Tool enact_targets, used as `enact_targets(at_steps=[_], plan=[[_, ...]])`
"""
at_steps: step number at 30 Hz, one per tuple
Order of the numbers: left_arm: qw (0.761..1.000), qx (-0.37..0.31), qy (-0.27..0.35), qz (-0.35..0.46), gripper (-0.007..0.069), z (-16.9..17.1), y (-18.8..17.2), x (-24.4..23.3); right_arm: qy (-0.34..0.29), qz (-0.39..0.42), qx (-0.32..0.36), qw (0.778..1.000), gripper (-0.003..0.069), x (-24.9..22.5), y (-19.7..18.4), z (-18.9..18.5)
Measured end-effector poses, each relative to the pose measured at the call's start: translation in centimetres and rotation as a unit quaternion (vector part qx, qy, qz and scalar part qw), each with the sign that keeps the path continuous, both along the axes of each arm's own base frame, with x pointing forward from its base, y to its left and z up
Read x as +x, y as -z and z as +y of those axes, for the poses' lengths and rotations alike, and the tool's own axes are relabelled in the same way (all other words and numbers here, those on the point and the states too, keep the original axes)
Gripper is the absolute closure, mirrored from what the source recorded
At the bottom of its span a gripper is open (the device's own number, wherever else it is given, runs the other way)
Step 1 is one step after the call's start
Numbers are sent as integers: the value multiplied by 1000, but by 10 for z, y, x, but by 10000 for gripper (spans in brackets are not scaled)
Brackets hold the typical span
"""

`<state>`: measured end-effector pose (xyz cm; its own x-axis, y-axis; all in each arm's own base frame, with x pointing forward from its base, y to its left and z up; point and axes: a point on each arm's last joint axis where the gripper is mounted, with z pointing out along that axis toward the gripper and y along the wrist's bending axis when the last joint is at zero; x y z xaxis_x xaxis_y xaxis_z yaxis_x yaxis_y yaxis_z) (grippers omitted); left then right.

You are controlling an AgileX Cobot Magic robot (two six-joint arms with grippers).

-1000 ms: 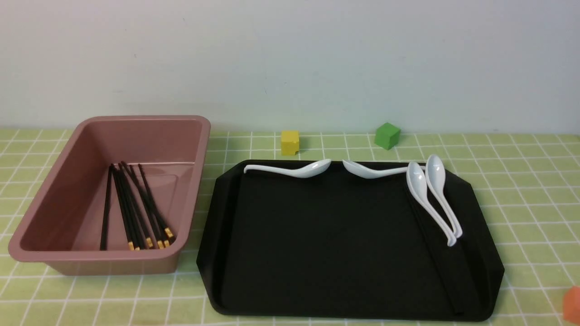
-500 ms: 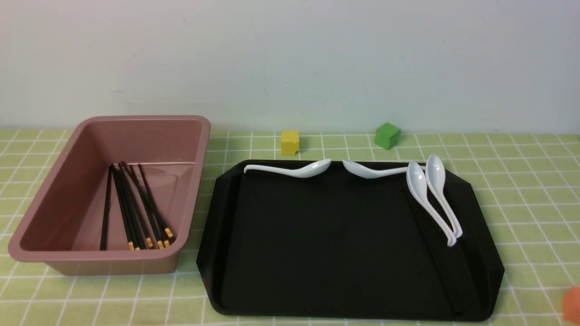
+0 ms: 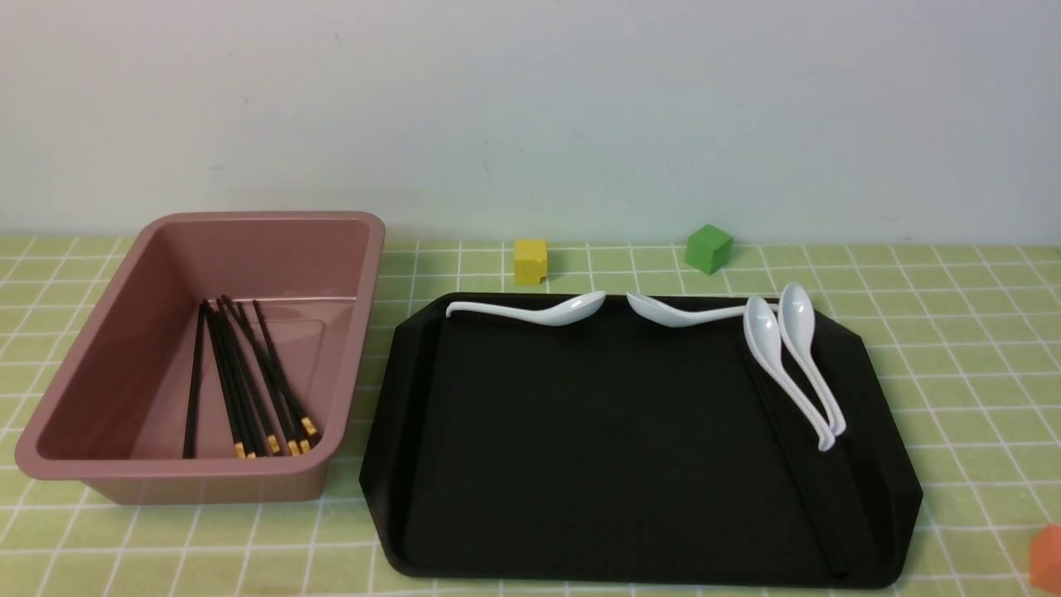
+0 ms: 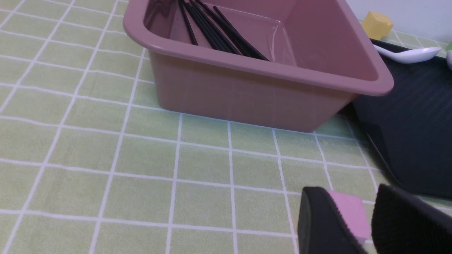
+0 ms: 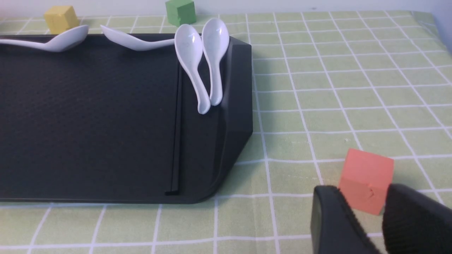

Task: On green tablecloth take chopsticks from black tray and put them in box.
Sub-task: 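Move the gripper over the chopsticks on the black tray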

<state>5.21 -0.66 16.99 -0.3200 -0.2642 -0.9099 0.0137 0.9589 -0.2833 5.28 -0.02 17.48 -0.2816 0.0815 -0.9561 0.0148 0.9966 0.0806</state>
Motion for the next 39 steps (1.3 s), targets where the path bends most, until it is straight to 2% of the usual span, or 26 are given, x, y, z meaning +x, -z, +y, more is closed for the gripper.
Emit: enact_targets(at_steps=[26, 28, 30, 31, 32, 34, 38, 39], plan=[[1000, 0, 0, 0, 387, 0, 0, 0, 0, 0, 3, 1000, 420, 0, 0, 0], [1000, 0, 0, 0, 387, 0, 0, 0, 1, -3, 38, 999, 420, 0, -1, 2], [1000, 0, 0, 0, 387, 0, 0, 0, -7, -7, 152, 988, 420, 0, -1, 6], [1000, 0, 0, 0, 387, 0, 0, 0, 9, -4, 160, 987, 420, 0, -1, 6], [1000, 0, 0, 0, 387, 0, 0, 0, 16, 2, 272, 962, 420, 0, -2, 11], [1000, 0, 0, 0, 387, 0, 0, 0, 21, 10, 362, 932, 420, 0, -3, 14], [1000, 0, 0, 0, 387, 0, 0, 0, 23, 17, 451, 892, 420, 0, -5, 18], [1000, 0, 0, 0, 387, 0, 0, 0, 23, 18, 457, 889, 420, 0, -5, 18]])
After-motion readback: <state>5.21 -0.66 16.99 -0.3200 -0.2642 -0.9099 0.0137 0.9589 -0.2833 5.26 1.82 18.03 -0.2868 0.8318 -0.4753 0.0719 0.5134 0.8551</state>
